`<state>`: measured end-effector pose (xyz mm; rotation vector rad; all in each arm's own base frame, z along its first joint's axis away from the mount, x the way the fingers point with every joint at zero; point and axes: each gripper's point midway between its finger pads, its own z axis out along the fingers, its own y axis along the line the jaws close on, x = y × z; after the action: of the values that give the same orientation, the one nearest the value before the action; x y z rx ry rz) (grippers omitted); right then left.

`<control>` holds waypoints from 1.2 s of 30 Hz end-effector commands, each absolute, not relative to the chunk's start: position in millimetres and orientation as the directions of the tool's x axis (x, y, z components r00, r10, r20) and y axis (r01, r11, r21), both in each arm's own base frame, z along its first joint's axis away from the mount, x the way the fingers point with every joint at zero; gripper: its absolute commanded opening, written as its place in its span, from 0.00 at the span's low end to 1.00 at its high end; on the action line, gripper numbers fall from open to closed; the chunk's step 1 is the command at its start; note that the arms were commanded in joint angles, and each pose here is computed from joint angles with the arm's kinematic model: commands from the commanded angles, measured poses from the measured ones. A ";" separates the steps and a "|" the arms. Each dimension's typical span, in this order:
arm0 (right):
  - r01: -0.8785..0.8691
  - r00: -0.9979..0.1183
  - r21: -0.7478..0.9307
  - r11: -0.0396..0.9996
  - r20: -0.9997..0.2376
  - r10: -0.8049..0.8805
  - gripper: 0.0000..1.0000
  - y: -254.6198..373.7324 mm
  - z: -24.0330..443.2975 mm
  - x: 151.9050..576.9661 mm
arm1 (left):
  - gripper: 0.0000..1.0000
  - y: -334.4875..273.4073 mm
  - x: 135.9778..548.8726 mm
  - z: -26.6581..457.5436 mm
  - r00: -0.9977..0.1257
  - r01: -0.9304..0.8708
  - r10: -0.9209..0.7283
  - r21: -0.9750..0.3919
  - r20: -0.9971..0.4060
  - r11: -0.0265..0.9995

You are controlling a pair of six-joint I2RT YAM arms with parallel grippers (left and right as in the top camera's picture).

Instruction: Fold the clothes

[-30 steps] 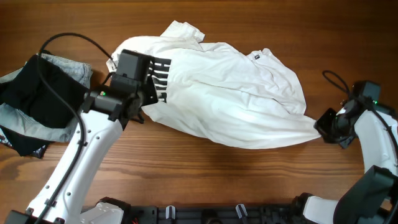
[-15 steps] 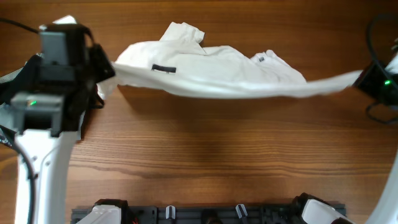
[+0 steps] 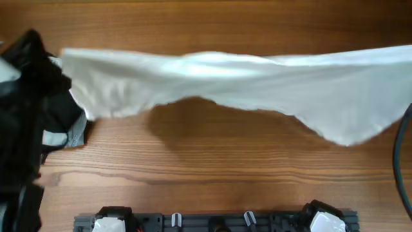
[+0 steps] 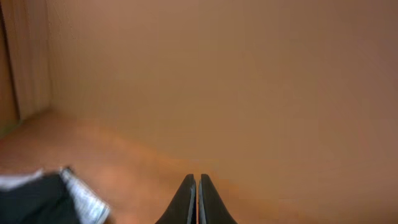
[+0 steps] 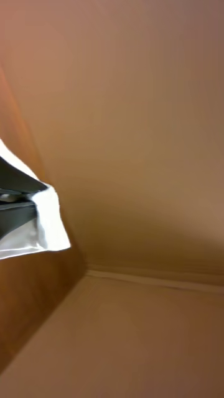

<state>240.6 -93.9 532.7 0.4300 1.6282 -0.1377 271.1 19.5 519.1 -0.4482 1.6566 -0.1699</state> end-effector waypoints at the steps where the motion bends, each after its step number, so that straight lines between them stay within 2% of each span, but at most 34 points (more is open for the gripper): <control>1: 0.399 -0.108 0.169 0.901 -0.967 0.230 0.04 -109.2 514.5 260.0 | 0.04 20.8 275.3 526.7 -0.055 -0.183 -0.369 -0.354 -0.928 0.917; 4: 0.365 -0.227 0.175 0.914 -0.936 0.270 0.04 -111.9 482.1 290.1 | 0.04 17.6 305.4 501.1 -0.149 -0.207 -0.366 -0.333 -0.919 0.920; 7: 0.362 -0.370 0.195 0.911 -0.867 0.333 0.04 -118.4 436.2 320.0 | 0.04 -1.6 341.3 460.1 -0.313 -0.164 -0.363 -0.327 -0.877 0.931; 10: 0.392 -0.519 0.193 0.900 -0.761 0.389 0.04 -125.8 383.3 337.1 | 0.04 -32.5 369.9 403.9 -0.530 -0.089 -0.352 -0.363 -0.771 0.928; 12: 0.400 -0.580 0.184 0.898 -0.708 0.403 0.04 -128.4 360.3 342.5 | 0.04 -64.2 380.4 357.6 -0.695 -0.037 -0.320 -0.413 -0.644 0.910; 17: 0.421 -0.637 0.174 0.890 -0.642 0.427 0.04 -131.5 335.7 345.1 | 0.04 -124.9 381.4 273.6 -0.900 -0.006 -0.192 -0.429 -0.392 0.903; 20: 0.431 -0.645 0.160 0.888 -0.634 0.428 0.04 -133.4 332.9 342.8 | 0.05 -164.9 369.7 224.6 -0.965 0.046 -0.058 -0.384 -0.256 0.922; 23: 0.432 -0.649 0.161 0.887 -0.628 0.430 0.04 -132.8 331.8 341.7 | 0.11 -186.0 356.8 181.9 -0.992 0.054 0.014 -0.336 -0.122 0.940; 26: 0.433 -0.651 0.160 0.887 -0.625 0.430 0.04 -132.5 331.2 341.0 | 0.11 -207.3 342.2 136.8 -0.997 0.067 0.076 -0.291 0.019 0.954; 30: 0.433 -0.651 0.160 0.887 -0.625 0.430 0.04 -132.5 331.2 341.0 | 0.11 -218.6 330.5 89.0 -0.984 0.096 0.124 -0.205 0.129 0.974; 32: 0.433 -0.651 0.160 0.887 -0.625 0.430 0.04 -132.5 331.2 341.0 | 0.20 -209.6 330.4 68.5 -0.979 0.109 0.127 -0.118 0.157 0.987; 33: 0.433 -0.651 0.160 0.887 -0.625 0.430 0.05 -132.5 331.2 341.0 | 0.42 -206.8 329.4 58.6 -0.976 0.109 0.125 -0.095 0.179 0.989; 34: 0.433 -0.651 0.161 0.887 -0.625 0.431 0.05 -132.4 331.2 341.0 | 0.56 -206.4 328.7 53.9 -0.974 0.108 0.124 -0.091 0.192 0.990; 36: 0.433 -0.651 0.160 0.887 -0.625 0.431 0.05 -132.4 331.1 340.9 | 0.76 -205.2 326.1 45.1 -0.969 0.106 0.122 -0.081 0.215 0.991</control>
<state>340.0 -130.0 333.4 0.6344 2.3482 0.0124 325.7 -216.1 62.1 0.1909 3.3267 -0.2187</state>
